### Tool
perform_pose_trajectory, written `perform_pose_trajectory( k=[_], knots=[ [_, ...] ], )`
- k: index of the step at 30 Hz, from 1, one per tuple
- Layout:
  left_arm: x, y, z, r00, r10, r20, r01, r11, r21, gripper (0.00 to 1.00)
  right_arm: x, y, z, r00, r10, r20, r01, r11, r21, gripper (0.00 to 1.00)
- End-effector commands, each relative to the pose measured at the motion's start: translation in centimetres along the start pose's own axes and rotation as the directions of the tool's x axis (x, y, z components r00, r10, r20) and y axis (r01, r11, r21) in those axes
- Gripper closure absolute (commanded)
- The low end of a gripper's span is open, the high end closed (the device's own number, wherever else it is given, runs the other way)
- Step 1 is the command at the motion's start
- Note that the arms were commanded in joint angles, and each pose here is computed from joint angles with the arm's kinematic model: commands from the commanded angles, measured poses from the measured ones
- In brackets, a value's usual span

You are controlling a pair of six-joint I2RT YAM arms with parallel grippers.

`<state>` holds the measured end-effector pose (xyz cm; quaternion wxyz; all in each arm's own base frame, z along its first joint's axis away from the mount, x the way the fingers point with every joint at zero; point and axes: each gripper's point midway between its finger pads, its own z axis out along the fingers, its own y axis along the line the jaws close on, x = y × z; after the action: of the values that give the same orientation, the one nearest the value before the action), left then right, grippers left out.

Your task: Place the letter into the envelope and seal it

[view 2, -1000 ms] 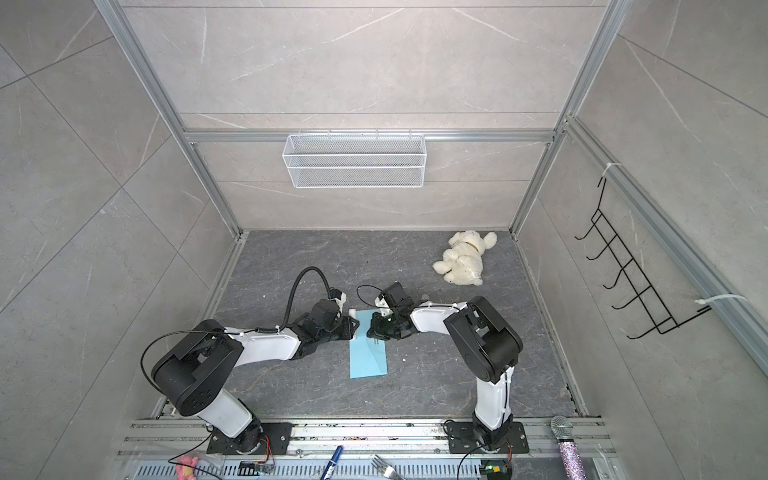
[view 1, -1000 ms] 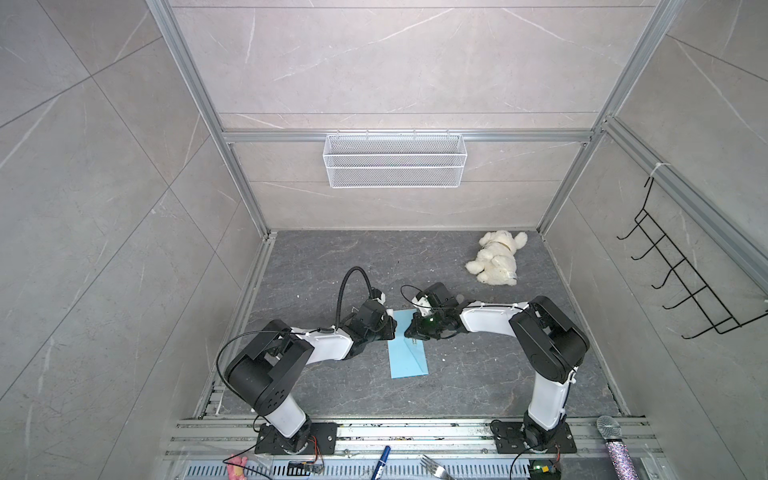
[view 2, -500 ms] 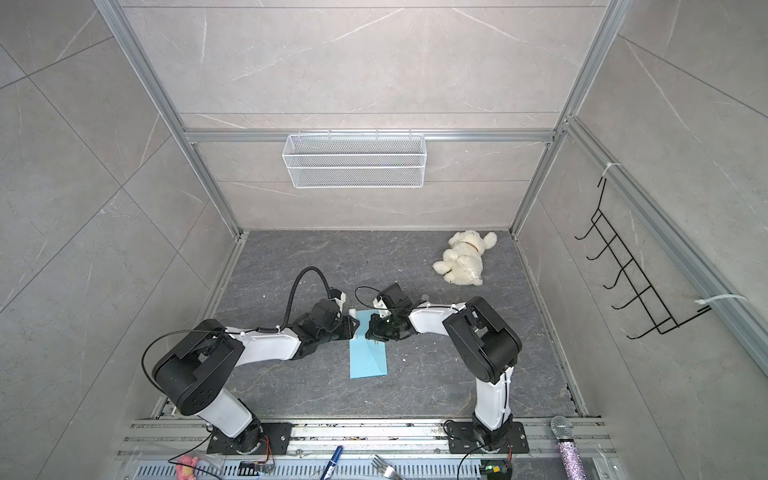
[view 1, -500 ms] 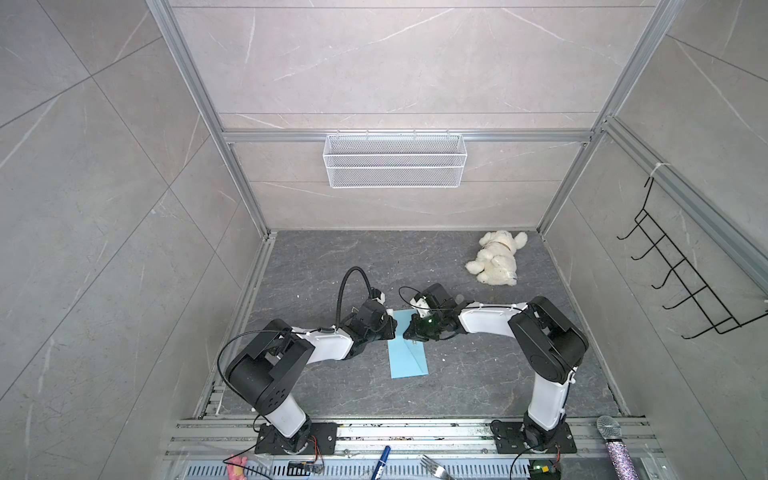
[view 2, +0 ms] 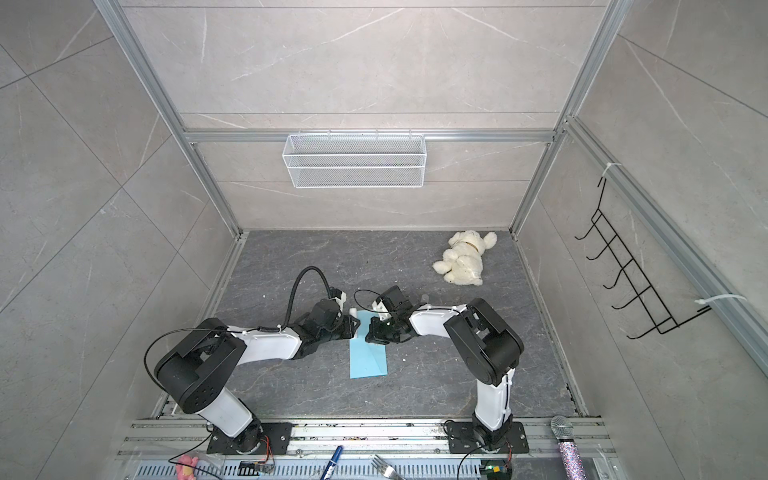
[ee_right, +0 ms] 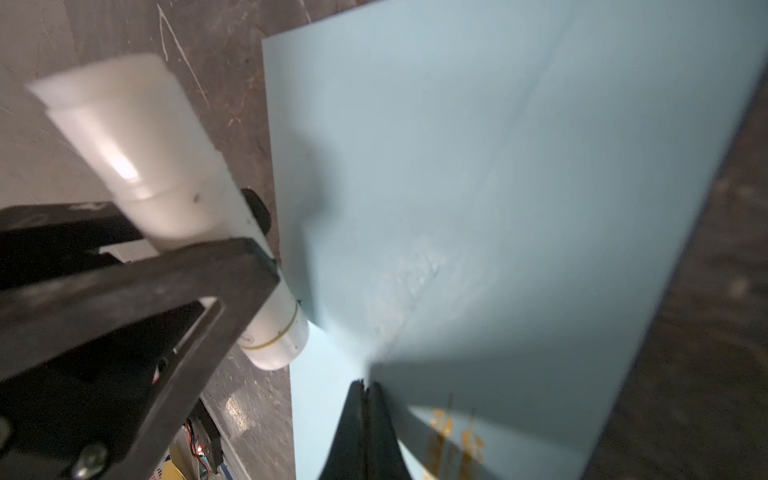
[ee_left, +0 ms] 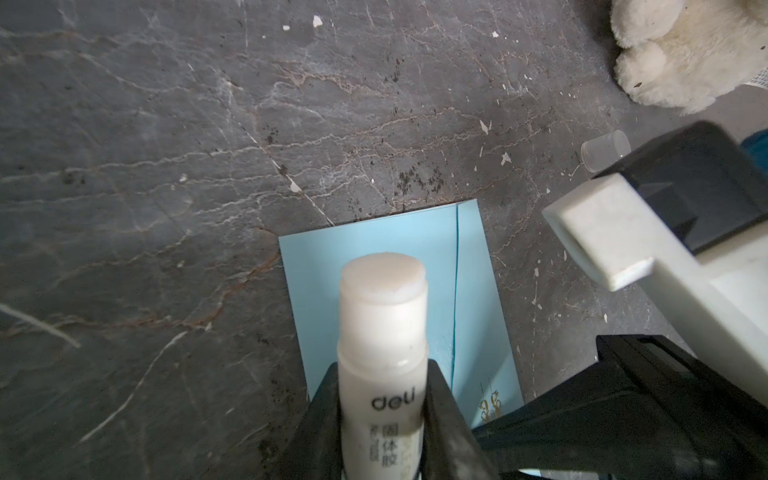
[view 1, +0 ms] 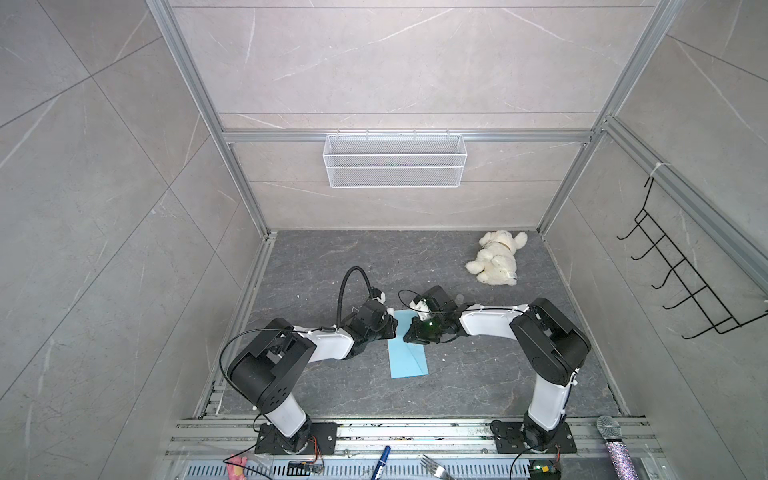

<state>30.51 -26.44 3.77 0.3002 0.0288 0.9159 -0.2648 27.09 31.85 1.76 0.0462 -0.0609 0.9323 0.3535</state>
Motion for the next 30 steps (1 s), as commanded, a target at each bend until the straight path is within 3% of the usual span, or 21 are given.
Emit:
perform_pose_trajectory(
  k=[1, 30],
  knots=[
    [-0.6, -0.6, 0.3, 1.0, 0.008, 0.007, -0.008, 1.0, 0.008, 1.0, 3.0, -2.7, 0.2, 0.996, 0.033, -0.079, -0.025, 0.995, 0.095, 1.0],
    [-0.7, -0.6, 0.5, 1.0, 0.009, 0.006, -0.009, 1.0, -0.002, 1.0, 8.9, -5.4, -2.4, 0.987, 0.058, -0.151, -0.036, 0.988, 0.149, 1.0]
  ],
)
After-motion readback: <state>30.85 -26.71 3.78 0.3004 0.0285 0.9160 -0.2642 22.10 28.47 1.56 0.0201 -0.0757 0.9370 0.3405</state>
